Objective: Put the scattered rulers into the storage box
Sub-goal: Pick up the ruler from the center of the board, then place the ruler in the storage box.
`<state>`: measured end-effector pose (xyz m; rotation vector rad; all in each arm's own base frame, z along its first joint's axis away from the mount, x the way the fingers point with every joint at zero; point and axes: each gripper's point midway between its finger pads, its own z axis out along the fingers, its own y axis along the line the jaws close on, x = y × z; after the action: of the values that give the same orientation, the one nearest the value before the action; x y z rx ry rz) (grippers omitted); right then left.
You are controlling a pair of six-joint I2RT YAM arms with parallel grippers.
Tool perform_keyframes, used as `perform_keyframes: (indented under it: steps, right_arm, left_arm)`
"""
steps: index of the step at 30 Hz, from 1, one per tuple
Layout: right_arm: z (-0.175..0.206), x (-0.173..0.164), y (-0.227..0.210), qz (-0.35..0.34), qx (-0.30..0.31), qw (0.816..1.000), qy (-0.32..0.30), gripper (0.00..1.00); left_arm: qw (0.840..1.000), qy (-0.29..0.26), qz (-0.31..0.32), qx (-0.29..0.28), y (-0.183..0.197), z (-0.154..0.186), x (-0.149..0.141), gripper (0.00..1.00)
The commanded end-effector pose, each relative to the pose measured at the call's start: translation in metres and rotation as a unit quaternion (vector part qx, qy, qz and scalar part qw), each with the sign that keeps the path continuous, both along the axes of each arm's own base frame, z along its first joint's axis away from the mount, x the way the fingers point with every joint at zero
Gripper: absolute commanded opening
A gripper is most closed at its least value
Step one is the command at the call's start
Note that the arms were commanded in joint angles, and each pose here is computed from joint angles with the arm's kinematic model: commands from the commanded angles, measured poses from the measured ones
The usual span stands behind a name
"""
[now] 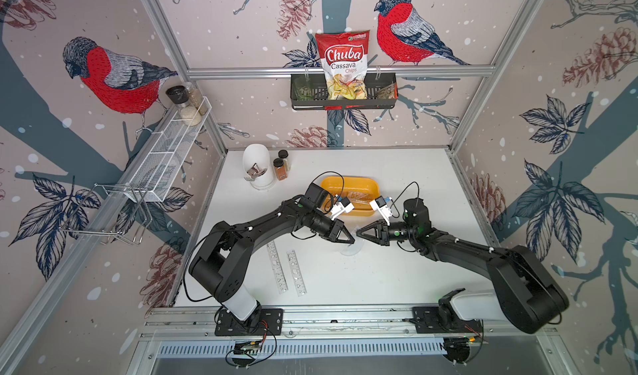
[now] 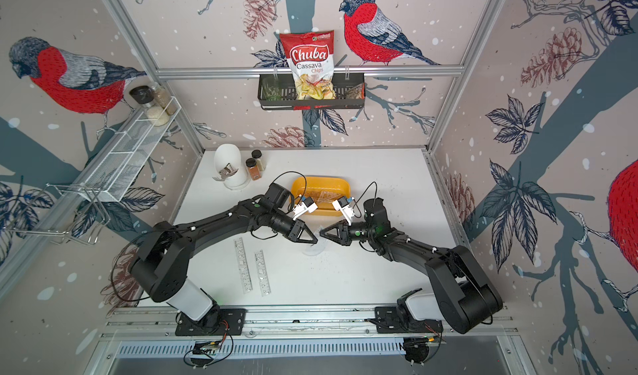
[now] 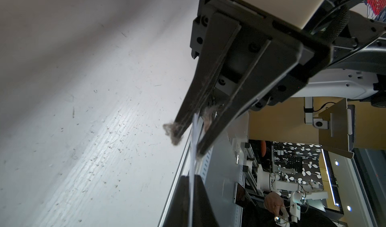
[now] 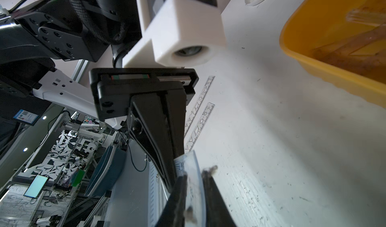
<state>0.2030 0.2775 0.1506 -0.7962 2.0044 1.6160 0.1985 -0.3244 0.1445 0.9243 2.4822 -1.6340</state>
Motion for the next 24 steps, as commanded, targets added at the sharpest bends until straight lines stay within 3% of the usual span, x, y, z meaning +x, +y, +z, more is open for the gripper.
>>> perform_keyframes:
  steps: [1,4,6,9,11,17,20,24]
  right_arm:
    - [0.013,-0.002,0.004,0.012,0.023,1.000,-0.009,0.00]
    - [0.016,0.000,0.004,0.007,0.029,1.000,-0.004,0.00]
    - [0.017,0.007,0.005,-0.008,0.025,1.000,-0.001,0.00]
    - [0.017,0.031,0.004,-0.039,0.016,0.999,0.001,0.00]
    - [0.013,0.060,0.000,-0.073,-0.004,0.997,0.009,0.00]
    - [0.000,0.148,-0.015,-0.135,-0.112,0.984,-0.023,0.00]
    - [-0.002,0.182,-0.020,-0.144,-0.170,0.974,-0.048,0.00]
    - [-0.013,0.212,-0.021,-0.150,-0.221,0.962,-0.054,0.00]
  left_arm:
    - [1.000,-0.007,-0.001,-0.011,-0.002,0.002,0.002,0.00]
    - [1.000,-0.015,0.008,-0.006,-0.001,0.002,0.009,0.00]
    - [0.999,-0.022,0.025,0.003,0.002,0.000,0.020,0.19]
    - [0.997,-0.031,0.070,0.017,0.014,0.000,0.044,0.38]
    - [0.991,-0.048,0.121,0.038,0.028,0.004,0.069,0.62]
    - [0.950,-0.134,0.253,0.127,0.076,0.016,0.132,0.69]
    - [0.934,-0.161,0.282,0.152,0.085,0.016,0.150,0.70]
    - [0.930,-0.168,0.286,0.159,0.085,0.016,0.163,0.70]
